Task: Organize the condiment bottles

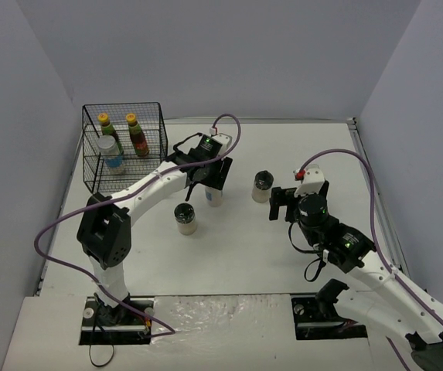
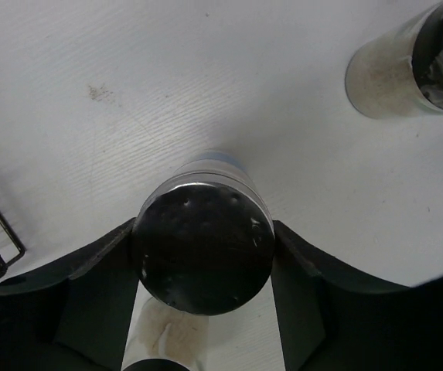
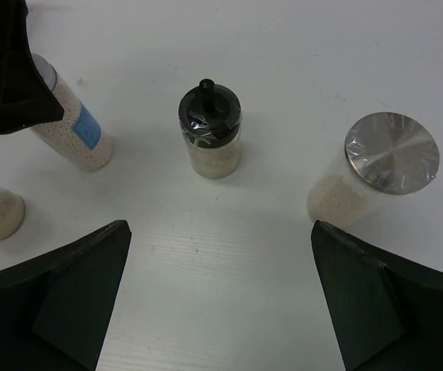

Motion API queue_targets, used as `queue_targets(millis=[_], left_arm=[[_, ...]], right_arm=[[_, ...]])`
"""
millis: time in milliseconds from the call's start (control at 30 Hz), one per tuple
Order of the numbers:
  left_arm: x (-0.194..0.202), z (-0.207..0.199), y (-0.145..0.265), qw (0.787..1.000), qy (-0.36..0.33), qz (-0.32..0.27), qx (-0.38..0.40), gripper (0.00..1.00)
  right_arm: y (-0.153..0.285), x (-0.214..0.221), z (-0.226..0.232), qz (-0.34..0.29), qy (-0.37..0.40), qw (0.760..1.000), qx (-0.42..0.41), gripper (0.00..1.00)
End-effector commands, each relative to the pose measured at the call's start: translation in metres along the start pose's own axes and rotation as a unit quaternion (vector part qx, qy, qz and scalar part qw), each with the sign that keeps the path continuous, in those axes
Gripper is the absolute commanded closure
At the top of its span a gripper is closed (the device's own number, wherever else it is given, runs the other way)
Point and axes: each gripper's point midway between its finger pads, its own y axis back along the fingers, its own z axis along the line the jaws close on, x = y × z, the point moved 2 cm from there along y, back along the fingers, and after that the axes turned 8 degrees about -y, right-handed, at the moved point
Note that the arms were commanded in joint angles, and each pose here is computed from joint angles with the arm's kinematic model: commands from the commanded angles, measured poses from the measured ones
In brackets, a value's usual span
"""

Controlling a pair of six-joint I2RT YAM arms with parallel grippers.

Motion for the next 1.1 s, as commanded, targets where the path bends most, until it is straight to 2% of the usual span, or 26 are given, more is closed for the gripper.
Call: queue_targets(millis=[0, 33, 67, 100, 167, 400, 533, 767, 933, 1067], left_arm=[[-0.045, -0.001, 0.028, 0.997, 0.008, -0.077, 0.002, 0.51], [-0.046, -0.001, 0.032, 0.997, 0.009, -0.078, 0.002, 0.67], [-0.049, -0.001, 0.04, 0.996, 0.013, -0.086, 0.003, 0.79], [-0.052, -0.001, 0.048, 0.996, 0.016, -0.093, 0.002, 0.87], [-0.064, 0.002, 0.074, 0.993, 0.021, -0.118, -0.001, 0.91], [-0.096, 0.044, 0.175, 0.973, 0.044, -0.206, -0.093, 0.93], [-0.104, 0.085, 0.209, 0.959, 0.073, -0.234, -0.145, 0.95], [-0.103, 0.156, 0.229, 0.938, 0.127, -0.258, -0.194, 0.95], [-0.111, 0.181, 0.228, 0.928, 0.134, -0.278, -0.207, 0.95], [-0.107, 0.199, 0.22, 0.927, 0.142, -0.263, -0.226, 0.95]], right_arm=[[-0.001, -0.011, -0.001, -0.026, -0.017, 0.999, 0.008, 0.0], [-0.001, -0.011, -0.002, -0.027, -0.017, 0.999, 0.008, 0.0], [-0.001, -0.012, -0.002, -0.029, -0.017, 0.999, 0.008, 0.0], [-0.001, -0.012, -0.002, -0.03, -0.017, 0.999, 0.009, 0.0], [-0.002, -0.011, -0.002, -0.029, -0.017, 0.999, 0.008, 0.0], [-0.003, -0.012, 0.0, -0.03, -0.017, 0.999, 0.004, 0.0], [-0.002, -0.013, 0.001, -0.033, -0.02, 0.999, 0.001, 0.0], [-0.001, -0.013, 0.002, -0.034, -0.018, 0.999, -0.006, 0.0], [-0.001, -0.011, 0.003, -0.033, -0.019, 0.999, -0.01, 0.0], [0.0, -0.009, 0.002, -0.033, -0.019, 0.999, -0.011, 0.0]])
